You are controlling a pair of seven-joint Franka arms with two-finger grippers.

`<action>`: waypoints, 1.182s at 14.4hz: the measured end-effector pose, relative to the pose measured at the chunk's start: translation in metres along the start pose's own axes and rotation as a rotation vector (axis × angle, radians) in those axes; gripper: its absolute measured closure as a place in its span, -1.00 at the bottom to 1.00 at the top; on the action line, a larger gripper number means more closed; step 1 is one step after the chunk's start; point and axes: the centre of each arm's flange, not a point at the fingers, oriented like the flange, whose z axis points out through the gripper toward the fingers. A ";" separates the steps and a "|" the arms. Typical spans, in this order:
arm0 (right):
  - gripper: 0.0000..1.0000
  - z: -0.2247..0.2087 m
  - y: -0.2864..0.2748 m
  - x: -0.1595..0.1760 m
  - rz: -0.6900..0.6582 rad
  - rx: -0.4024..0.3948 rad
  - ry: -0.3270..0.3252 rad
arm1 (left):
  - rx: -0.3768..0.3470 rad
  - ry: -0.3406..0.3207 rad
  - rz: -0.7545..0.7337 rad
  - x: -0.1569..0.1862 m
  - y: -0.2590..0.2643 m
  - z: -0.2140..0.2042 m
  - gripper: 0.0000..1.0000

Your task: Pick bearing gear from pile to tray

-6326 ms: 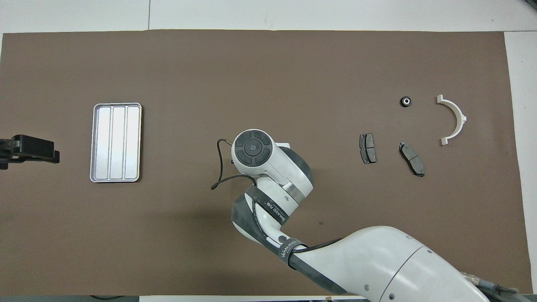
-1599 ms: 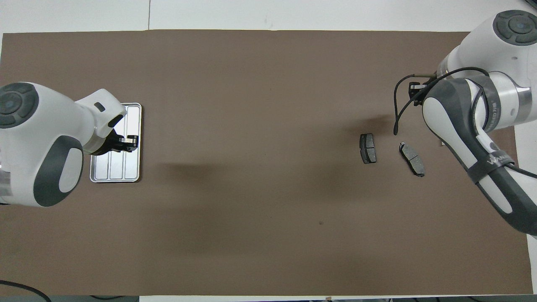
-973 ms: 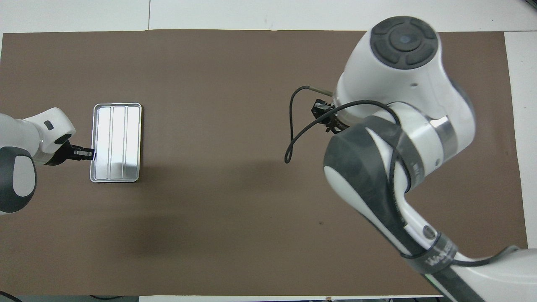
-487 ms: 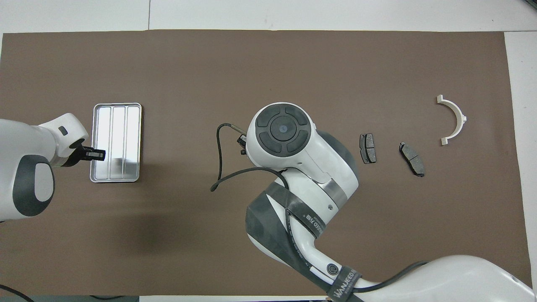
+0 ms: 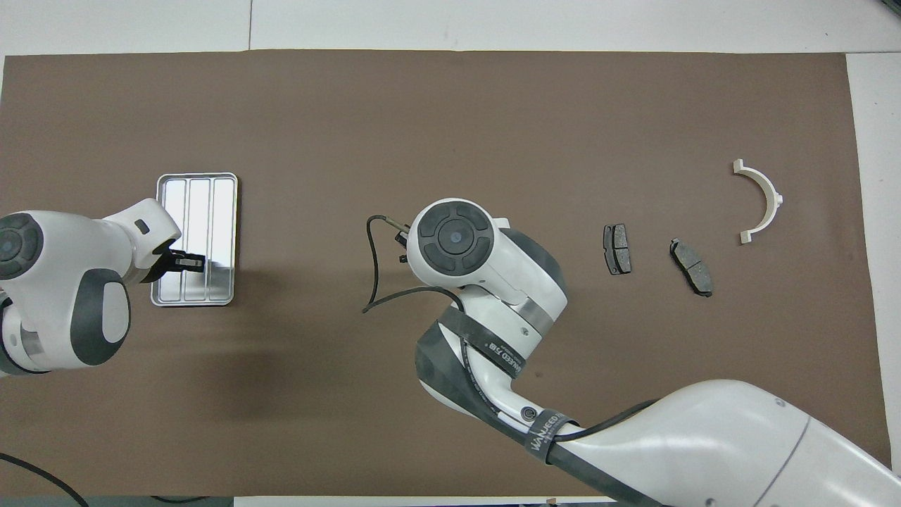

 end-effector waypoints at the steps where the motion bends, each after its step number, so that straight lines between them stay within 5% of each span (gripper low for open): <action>1: 0.31 0.021 -0.002 -0.005 0.000 -0.004 0.009 | -0.002 -0.004 0.003 -0.001 0.004 0.004 0.52; 3: 0.31 0.051 0.000 -0.006 -0.017 -0.025 0.009 | -0.003 -0.010 0.004 -0.003 0.003 0.008 0.52; 10: 0.30 0.055 -0.001 -0.004 -0.031 -0.038 0.032 | 0.001 -0.011 0.027 -0.007 -0.019 0.007 0.52; 16: -0.92 0.041 -0.001 0.029 0.023 -0.089 0.068 | 0.000 -0.012 0.031 -0.007 -0.017 0.008 0.52; 17: -1.00 0.031 -0.003 0.038 0.037 -0.086 0.078 | 0.000 -0.012 0.032 -0.007 -0.016 0.008 0.52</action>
